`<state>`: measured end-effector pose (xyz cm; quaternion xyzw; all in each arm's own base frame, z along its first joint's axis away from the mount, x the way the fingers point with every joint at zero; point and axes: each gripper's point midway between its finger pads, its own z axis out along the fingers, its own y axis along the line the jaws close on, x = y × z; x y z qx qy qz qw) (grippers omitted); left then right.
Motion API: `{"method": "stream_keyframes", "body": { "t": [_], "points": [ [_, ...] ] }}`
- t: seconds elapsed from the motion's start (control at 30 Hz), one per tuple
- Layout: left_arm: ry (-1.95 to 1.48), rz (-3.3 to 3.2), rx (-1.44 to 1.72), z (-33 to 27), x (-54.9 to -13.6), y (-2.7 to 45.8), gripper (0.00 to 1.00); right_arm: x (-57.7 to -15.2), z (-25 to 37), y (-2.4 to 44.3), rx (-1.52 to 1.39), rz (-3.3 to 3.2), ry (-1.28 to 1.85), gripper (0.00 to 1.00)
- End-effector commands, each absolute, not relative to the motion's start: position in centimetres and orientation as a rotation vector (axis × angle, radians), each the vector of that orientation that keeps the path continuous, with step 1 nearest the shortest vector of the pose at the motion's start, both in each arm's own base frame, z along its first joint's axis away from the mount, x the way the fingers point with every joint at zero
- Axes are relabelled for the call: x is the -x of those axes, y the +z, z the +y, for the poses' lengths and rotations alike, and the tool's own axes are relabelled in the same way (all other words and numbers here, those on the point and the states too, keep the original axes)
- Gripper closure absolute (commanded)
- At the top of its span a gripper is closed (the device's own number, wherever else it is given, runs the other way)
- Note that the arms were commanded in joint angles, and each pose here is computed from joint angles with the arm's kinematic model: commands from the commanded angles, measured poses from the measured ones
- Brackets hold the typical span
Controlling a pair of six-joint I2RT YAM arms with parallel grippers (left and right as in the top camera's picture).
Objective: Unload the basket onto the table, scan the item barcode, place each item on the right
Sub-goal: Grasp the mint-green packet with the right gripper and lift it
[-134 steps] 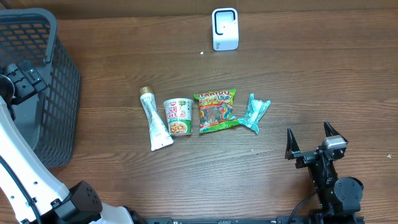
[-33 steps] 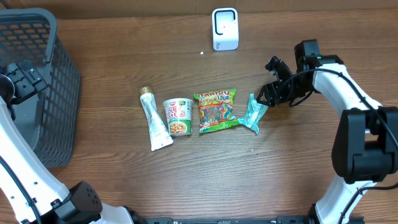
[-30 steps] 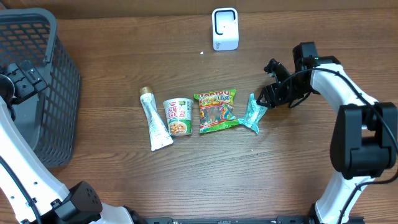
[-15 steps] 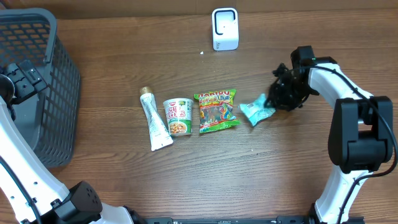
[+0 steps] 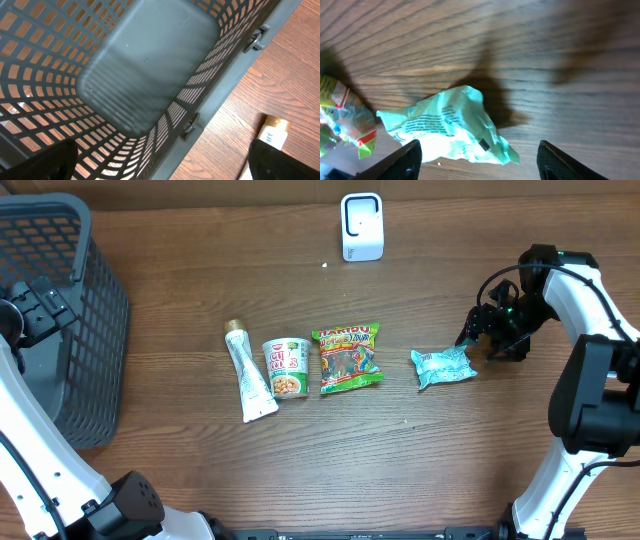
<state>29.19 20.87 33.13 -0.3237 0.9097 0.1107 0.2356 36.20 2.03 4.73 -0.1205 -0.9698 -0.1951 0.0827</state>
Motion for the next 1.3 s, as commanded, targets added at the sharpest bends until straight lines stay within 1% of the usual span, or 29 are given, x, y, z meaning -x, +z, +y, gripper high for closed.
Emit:
{"method": "stream_keyframes", "body": {
  "t": [0.0,0.07,0.17,0.27,0.33,0.4,0.47,0.5,0.6,0.73,0.8,0.9,0.97,1.0,1.07,1.1,1.27],
  "points": [
    [0.307,2.47,0.879,20.7,-29.1,34.0,0.0,-37.4,2.4,5.2,0.118,-2.978,-0.673,0.25],
    [0.307,2.47,0.879,20.7,-29.1,34.0,0.0,-37.1,2.6,4.7,-0.004,-2.992,-0.682,0.25],
    [0.307,2.47,0.879,20.7,-29.1,34.0,0.0,-36.2,2.8,3.5,-0.1,-2.979,-0.69,0.25],
    [0.307,2.47,0.879,20.7,-29.1,34.0,0.0,-35.4,3.1,2.1,-0.121,-2.965,-0.719,0.25],
    [0.307,2.47,0.879,20.7,-29.1,34.0,0.0,-34.6,3.7,1.2,-0.119,-2.946,-0.761,0.2],
    [0.307,2.47,0.879,20.7,-29.1,34.0,0.0,-34.2,4.1,0.8,-0.111,-2.933,-0.796,0.19],
    [0.307,2.47,0.879,20.7,-29.1,34.0,0.0,-34.1,4.3,0.6,-0.108,-2.93,-0.821,0.21],
    [0.307,2.47,0.879,20.7,-29.1,34.0,0.0,-34.1,4.3,0.4,-0.081,-2.933,-0.819,0.23],
    [0.307,2.47,0.879,20.7,-29.1,34.0,0.0,-33.7,4.4,-0.5,-0.027,-2.927,-0.813,0.27],
    [0.307,2.47,0.879,20.7,-29.1,34.0,0.0,-32.3,4.6,-1.9,-0.011,-2.905,-0.811,0.36],
    [0.307,2.47,0.879,20.7,-29.1,34.0,0.0,-31.7,4.6,-2.4,-0.004,-2.893,-0.812,0.53],
    [0.307,2.47,0.879,20.7,-29.1,34.0,0.0,-32.1,5.2,-2.1,-0.001,-2.896,-0.87,0.81],
    [0.307,2.47,0.879,20.7,-29.1,34.0,0.0,-32.7,5.6,-1.5,0.0,-2.898,-0.923,0.9],
    [0.307,2.47,0.879,20.7,-29.1,34.0,0.0,-33.3,5.9,-0.9,0.0,-2.9,-0.965,0.96],
    [0.307,2.47,0.879,20.7,-29.1,34.0,0.0,-34.6,6.2,1.0,0.01,-2.896,-1.038,0.96],
    [0.307,2.47,0.879,20.7,-29.1,34.0,0.0,-35.8,6.3,2.9,0.017,-2.899,-1.091,0.96],
    [0.307,2.47,0.879,20.7,-29.1,34.0,0.0,-40.4,5.8,9.8,-0.065,-3.037,-1.123,0.96]
  ]
}}
